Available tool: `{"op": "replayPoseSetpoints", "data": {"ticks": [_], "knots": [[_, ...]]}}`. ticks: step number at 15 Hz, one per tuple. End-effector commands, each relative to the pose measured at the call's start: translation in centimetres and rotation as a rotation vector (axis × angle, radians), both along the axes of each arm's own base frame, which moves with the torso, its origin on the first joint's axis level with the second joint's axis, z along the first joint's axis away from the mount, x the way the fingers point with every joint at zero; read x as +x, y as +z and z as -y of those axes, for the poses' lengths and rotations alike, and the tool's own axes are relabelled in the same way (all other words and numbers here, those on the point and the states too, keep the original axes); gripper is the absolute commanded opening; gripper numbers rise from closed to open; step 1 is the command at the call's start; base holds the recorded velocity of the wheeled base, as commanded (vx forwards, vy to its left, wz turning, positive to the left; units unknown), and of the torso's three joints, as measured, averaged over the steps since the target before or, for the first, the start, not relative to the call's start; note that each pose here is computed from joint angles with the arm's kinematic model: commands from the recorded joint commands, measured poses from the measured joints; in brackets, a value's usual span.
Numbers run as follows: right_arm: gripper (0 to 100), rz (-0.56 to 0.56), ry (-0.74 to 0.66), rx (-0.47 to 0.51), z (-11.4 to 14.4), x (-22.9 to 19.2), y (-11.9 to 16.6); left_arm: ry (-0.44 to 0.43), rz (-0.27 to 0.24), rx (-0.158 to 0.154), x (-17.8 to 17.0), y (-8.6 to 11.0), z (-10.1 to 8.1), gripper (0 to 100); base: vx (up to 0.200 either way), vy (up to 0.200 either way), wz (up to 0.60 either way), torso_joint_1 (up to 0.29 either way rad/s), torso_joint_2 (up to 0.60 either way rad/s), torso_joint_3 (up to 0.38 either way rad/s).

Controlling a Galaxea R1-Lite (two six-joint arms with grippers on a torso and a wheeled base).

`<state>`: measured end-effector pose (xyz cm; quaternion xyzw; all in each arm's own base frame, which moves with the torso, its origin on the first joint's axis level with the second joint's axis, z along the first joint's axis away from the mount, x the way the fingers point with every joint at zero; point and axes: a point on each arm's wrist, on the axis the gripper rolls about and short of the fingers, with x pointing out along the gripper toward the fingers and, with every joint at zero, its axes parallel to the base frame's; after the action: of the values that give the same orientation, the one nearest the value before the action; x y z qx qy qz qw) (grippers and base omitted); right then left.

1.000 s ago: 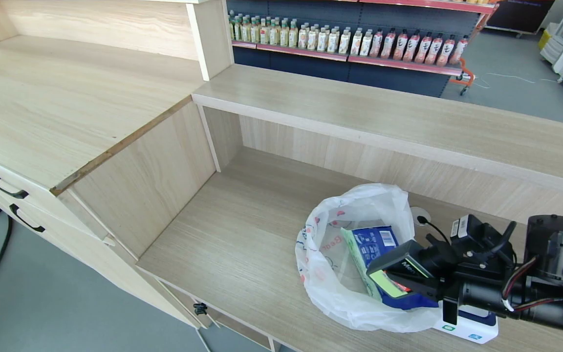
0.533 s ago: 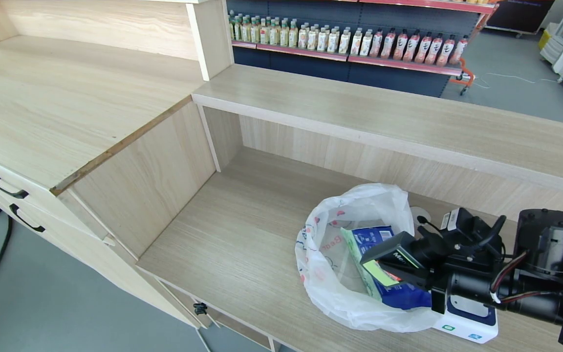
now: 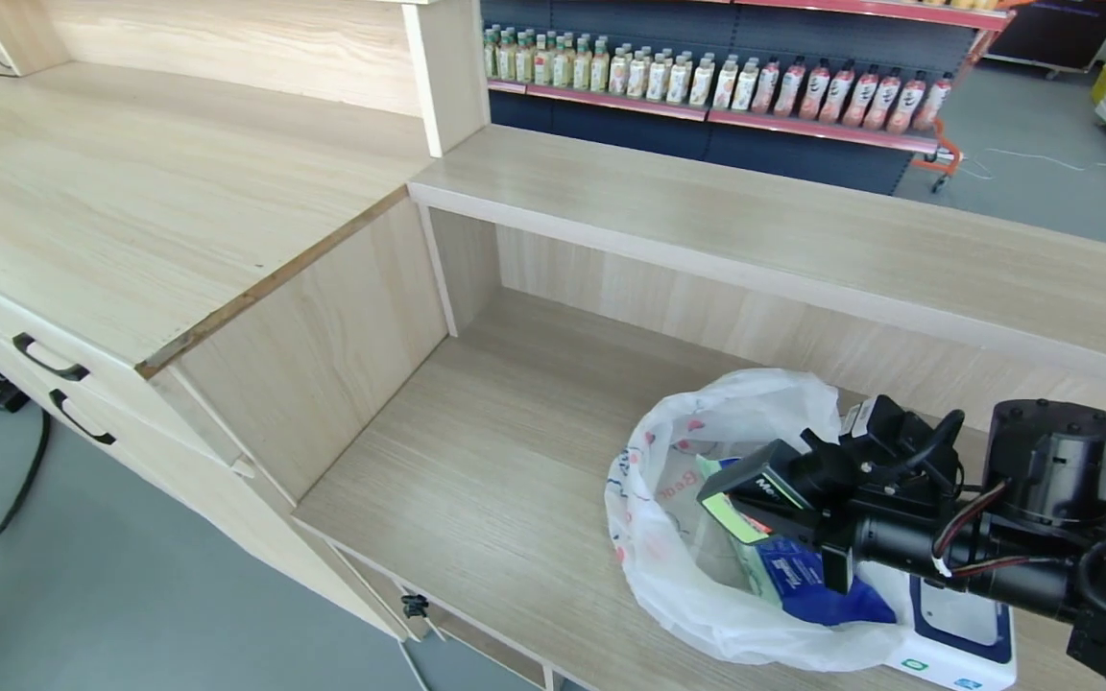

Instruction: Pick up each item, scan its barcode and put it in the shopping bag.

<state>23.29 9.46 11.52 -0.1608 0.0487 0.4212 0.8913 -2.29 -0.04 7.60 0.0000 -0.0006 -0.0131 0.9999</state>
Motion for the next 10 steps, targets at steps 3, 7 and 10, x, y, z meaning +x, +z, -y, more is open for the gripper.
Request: {"op": "replayPoseSetpoints", "data": {"ticks": [3, 7, 10], "knots": [[0, 0.005, 0.015, -0.001, -0.5, 0.5, -0.1, 0.0, 0.0, 0.0, 0.0, 0.0, 0.0, 100, 0.0, 0.0, 0.0, 0.0, 0.0, 0.0], [0, -0.008, -0.003, 0.0, -0.5, 1.6, -1.7, 0.0, 0.0, 0.0, 0.0, 0.0, 0.0, 100, 0.0, 0.0, 0.0, 0.0, 0.0, 0.0], [0, -0.031, -0.046, -0.008, 0.5, 2.3, -3.1, -0.001, 0.0, 0.0, 0.0, 0.0, 0.0, 100, 0.0, 0.0, 0.0, 0.0, 0.0, 0.0]]}}
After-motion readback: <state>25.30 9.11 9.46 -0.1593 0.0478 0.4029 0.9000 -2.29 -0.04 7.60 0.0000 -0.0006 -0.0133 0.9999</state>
